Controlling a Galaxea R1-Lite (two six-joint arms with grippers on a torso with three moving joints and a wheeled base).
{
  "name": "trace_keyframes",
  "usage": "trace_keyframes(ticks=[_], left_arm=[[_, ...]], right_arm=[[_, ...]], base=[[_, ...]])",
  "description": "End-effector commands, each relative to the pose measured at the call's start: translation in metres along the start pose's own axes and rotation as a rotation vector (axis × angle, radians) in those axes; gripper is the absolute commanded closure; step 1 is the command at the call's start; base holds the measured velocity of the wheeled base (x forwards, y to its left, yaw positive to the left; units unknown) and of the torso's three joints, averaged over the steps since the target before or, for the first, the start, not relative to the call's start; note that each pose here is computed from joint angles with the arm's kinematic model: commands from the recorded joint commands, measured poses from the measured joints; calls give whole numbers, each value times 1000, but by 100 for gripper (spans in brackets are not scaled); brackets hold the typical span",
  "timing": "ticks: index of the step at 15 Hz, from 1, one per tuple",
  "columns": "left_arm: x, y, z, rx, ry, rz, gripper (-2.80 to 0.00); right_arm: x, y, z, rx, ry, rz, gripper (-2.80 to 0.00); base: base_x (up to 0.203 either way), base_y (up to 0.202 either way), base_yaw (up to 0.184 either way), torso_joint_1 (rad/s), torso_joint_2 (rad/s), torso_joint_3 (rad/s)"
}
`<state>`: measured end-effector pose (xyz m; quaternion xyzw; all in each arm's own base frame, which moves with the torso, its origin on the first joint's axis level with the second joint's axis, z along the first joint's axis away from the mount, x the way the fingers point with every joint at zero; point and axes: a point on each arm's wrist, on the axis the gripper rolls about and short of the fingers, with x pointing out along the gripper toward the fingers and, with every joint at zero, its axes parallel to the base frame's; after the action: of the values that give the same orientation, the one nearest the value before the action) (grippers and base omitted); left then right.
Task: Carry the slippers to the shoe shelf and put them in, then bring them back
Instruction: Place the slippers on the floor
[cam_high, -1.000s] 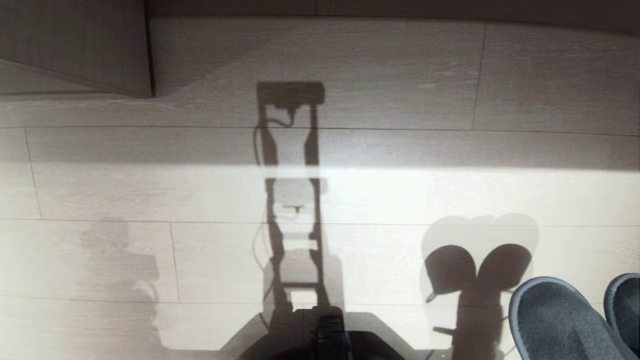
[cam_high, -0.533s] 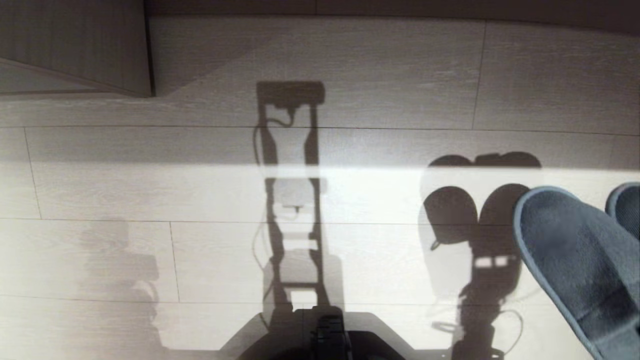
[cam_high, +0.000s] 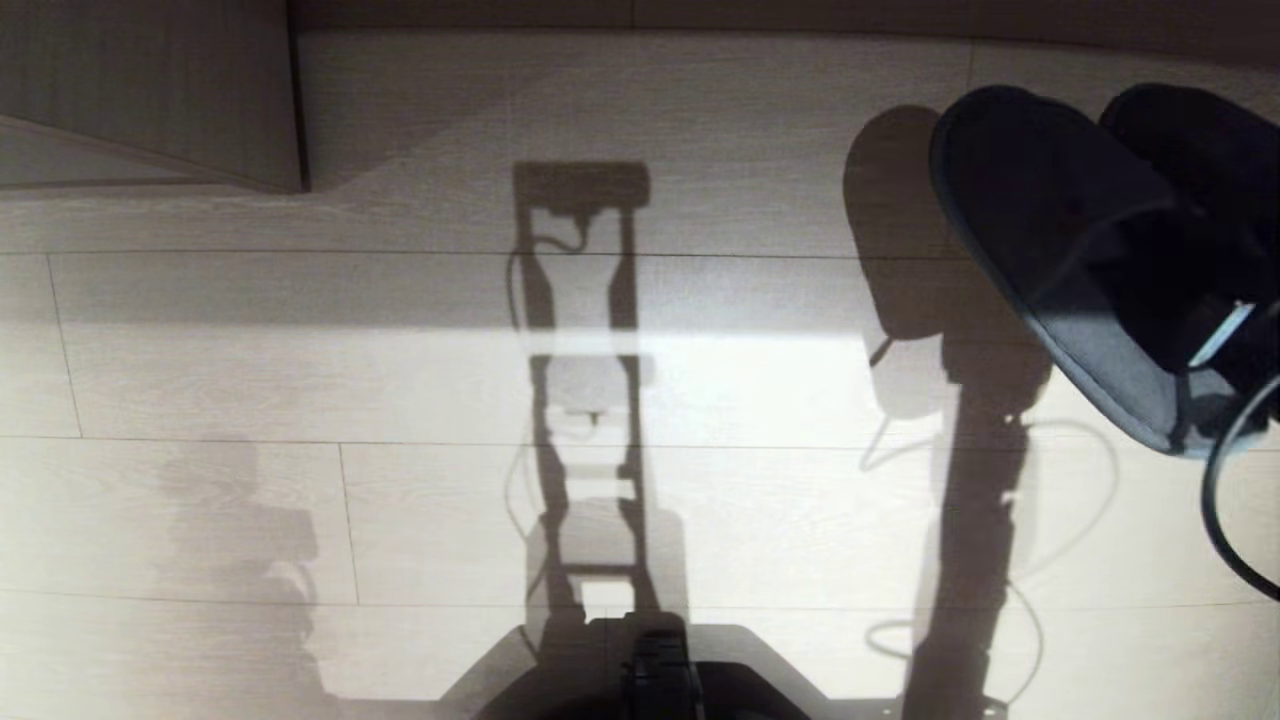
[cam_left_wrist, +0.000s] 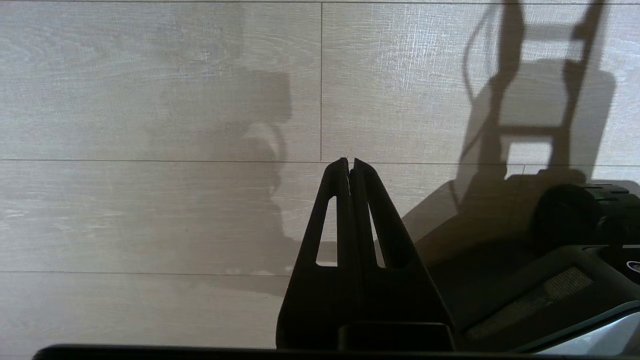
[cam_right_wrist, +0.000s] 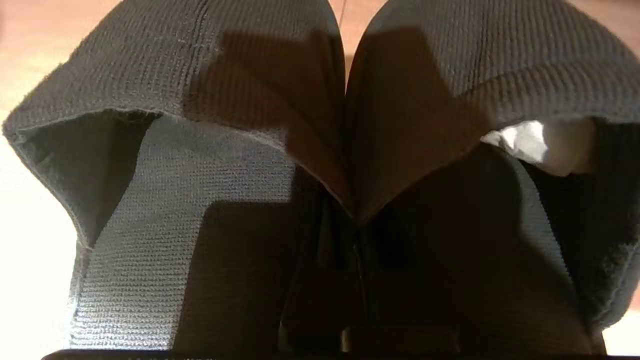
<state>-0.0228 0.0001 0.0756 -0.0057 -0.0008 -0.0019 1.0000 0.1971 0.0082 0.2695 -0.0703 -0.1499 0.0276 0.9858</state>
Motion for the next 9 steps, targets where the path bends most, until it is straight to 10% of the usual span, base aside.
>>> trace_keyframes(ticks=[1,2,3,9], left_arm=[[0,0,0,-1,2,1,0],[0,0,0,-1,1,1,0],[0,0,0,-1,0,1,0],[0,0,0,-1,1,1,0]], right_arm=[[41,3,-32,0,38,7,0],[53,4,-40,-1,13,3,0],[61,4,-45,-1,-15,-2,-280],[60,10,-87,-2,26,3,-280]], base=[[0,0,0,0,0,0],[0,0,0,0,0,0],[0,0,0,0,0,0],[0,0,0,0,0,0]])
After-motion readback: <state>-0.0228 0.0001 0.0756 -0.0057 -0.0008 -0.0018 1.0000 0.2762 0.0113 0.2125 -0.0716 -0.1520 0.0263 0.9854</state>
